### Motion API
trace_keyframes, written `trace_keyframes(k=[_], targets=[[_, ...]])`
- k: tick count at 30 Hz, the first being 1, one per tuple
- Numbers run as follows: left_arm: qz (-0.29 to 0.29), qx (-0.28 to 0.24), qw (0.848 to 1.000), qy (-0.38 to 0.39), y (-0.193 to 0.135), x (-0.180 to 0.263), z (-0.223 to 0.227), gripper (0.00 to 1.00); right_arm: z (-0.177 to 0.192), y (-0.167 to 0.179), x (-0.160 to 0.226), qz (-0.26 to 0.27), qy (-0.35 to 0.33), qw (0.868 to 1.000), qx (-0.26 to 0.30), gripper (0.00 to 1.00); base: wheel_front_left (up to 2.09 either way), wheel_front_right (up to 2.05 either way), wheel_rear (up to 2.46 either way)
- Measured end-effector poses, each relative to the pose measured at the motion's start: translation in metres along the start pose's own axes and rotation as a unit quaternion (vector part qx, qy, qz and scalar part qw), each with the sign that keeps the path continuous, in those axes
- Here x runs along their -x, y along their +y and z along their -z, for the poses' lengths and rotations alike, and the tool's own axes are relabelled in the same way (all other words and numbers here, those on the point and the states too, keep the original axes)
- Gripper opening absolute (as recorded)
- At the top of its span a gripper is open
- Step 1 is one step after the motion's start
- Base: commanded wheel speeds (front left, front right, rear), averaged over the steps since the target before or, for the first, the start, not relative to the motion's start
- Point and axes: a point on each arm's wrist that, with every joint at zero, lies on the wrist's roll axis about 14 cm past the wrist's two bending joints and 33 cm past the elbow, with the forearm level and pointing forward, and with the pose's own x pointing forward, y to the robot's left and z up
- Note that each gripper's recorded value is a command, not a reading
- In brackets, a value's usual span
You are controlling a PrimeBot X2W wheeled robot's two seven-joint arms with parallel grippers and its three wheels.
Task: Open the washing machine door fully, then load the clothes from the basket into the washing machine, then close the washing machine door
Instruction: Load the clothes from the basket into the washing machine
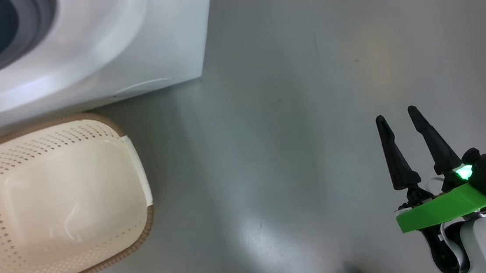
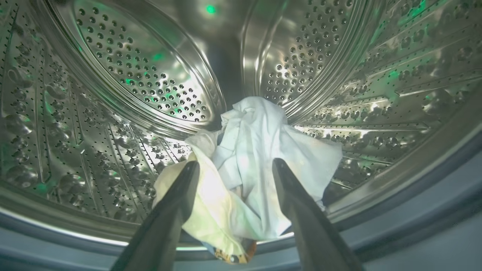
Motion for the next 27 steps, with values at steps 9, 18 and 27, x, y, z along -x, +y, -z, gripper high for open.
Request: trace_keyframes(k=[9,18,27], targets=[[0.002,0.005,1.000,0.004,-0.005,0.045,0.000,1.00,-0.026,0.007,0.004,-0.009,-0.034,0.999,-0.003,1.00,0.00,0.00,0.00],[-0.008,0.011,0.999,-0.035,-0.001,0.111,-0.027,1.00,-0.057,0.020,0.017,-0.026,-0.072,0.997,-0.004,1.00,0.00,0.00,0.00],[-0.025,0.012,0.997,-0.067,0.006,0.175,-0.051,1.00,-0.069,0.026,0.039,-0.034,-0.088,0.996,-0.007,1.00,0.00,0.00,0.00]])
